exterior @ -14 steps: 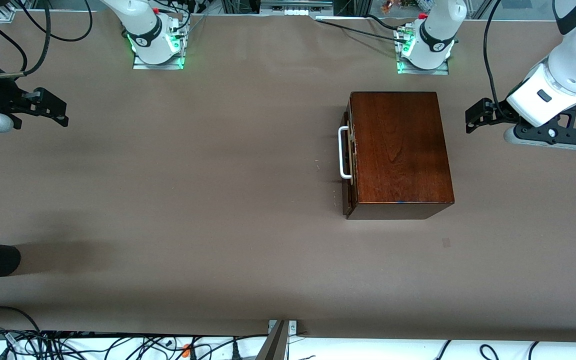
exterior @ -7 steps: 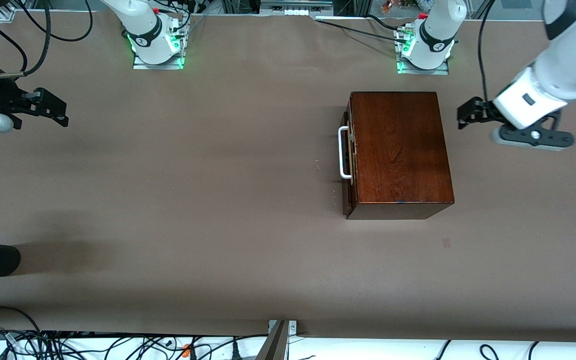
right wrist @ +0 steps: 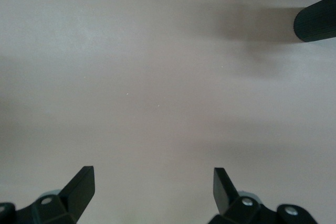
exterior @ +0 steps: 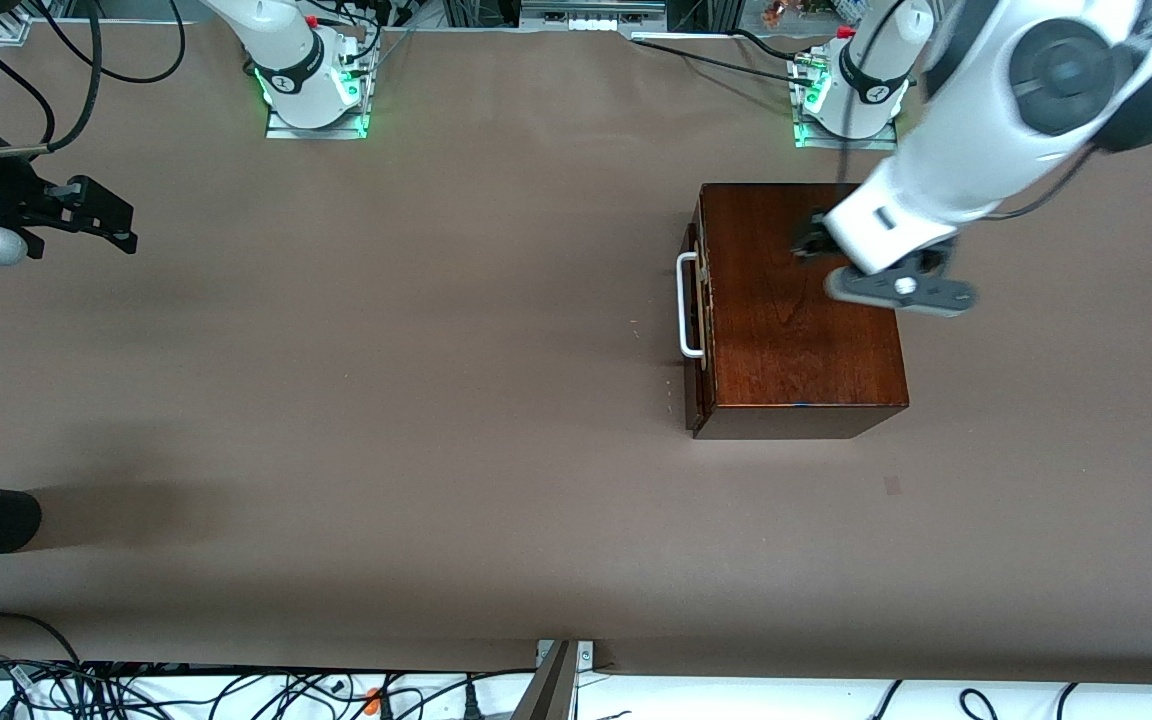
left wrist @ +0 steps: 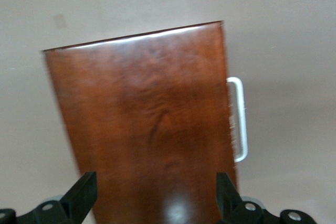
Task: Open drawer, take yellow block, close drawer
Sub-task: 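Reach the left gripper to the white drawer handle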
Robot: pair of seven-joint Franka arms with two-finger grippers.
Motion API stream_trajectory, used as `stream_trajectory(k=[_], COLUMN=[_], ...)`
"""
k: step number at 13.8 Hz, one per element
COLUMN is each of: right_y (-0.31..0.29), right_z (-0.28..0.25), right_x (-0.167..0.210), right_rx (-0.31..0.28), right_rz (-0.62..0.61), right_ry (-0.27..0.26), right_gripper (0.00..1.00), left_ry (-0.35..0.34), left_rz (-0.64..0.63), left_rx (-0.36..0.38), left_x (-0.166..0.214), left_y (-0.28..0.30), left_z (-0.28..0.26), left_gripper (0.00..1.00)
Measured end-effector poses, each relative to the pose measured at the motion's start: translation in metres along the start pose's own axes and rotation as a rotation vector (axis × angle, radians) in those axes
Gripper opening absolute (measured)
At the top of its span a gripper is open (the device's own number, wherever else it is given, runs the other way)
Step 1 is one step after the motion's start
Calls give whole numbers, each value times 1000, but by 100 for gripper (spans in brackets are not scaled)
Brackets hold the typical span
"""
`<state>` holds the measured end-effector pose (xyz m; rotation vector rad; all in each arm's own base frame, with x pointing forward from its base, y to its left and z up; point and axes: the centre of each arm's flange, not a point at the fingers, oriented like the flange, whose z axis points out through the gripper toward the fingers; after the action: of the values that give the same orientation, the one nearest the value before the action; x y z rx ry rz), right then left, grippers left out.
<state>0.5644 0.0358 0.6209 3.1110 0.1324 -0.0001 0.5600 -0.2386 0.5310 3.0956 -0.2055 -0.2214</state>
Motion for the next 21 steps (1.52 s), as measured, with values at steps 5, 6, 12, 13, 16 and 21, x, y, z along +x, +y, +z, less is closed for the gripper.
stream_trajectory(k=[5,6,12,13,16,21], right_y=[0,0,-1,-1,-1,-1], right_z=[0,0,0,0,0,0], right_x=[0,0,0,0,0,0], right_rx=[1,1,1,1,1,1], right_rz=[0,0,-1,-1,-1,-1], right_ry=[0,0,0,0,0,0], right_gripper=[100,100,100,100,100,100], left_ry=[15,0,-52,-65,-82,-55], left_rz=[-10,-15,33,38,51,32], left_rx=[-46,-41,128,139,152,138], left_x=[28,29,4,-1,-10,-22], left_y=[86,96,168,172,178,183], left_z=[59,72,152,163,185,215], left_gripper=[100,100,100,100,100,100])
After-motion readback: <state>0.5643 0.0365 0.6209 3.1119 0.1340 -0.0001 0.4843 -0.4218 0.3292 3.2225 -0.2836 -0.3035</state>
